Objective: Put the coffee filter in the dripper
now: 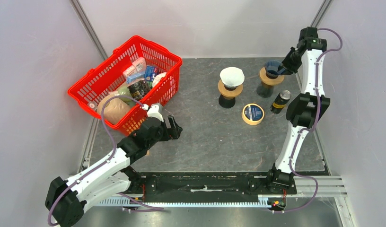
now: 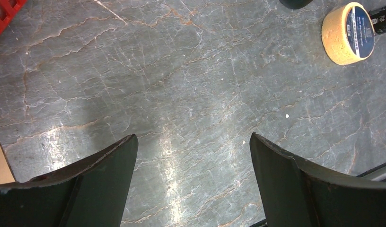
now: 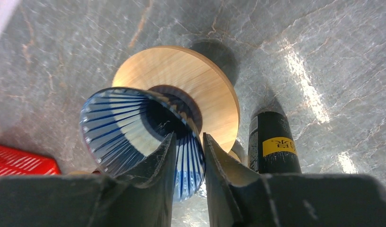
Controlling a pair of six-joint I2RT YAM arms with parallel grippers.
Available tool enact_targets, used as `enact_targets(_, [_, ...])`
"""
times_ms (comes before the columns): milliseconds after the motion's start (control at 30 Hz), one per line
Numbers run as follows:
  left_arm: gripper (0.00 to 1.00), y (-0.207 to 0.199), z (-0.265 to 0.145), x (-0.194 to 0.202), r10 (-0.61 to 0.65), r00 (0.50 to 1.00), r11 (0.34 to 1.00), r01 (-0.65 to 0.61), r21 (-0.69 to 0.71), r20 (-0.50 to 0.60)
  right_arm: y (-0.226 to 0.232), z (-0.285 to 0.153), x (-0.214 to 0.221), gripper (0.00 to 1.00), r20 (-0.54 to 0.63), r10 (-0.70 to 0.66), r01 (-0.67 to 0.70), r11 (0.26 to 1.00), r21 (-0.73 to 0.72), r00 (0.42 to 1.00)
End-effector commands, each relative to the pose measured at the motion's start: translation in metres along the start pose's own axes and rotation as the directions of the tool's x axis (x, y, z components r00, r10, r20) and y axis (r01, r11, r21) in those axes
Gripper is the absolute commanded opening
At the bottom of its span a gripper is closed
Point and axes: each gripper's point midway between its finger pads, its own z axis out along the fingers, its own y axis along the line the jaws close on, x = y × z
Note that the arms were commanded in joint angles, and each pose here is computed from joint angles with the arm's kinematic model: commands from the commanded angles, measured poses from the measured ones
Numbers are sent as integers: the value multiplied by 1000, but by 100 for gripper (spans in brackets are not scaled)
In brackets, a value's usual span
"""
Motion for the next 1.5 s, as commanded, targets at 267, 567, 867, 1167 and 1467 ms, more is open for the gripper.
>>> enact_targets(267, [94,-4,-9,-31,-57,995,998,60,-32,86,1,-107,-47,97,356,-5,-5,1000,26,935])
enact_targets(567, [94,58,-25,-14,-129,989,928,148,-343,77,-20,-153,-23,97,532,-7,1,1000,10,847])
enact_targets(867, [94,130,-37,21,-233,967,746,247,-618,105,-39,-154,41,97,653,111,-1,986,-167,749])
enact_targets(1167, [95,165,-25,39,-294,943,659,318,-682,156,-22,-161,60,97,615,112,69,962,-263,780])
enact_targets(1467, [86,161,-9,68,-437,882,648,446,-617,178,-20,-176,61,97,644,121,84,957,-279,755])
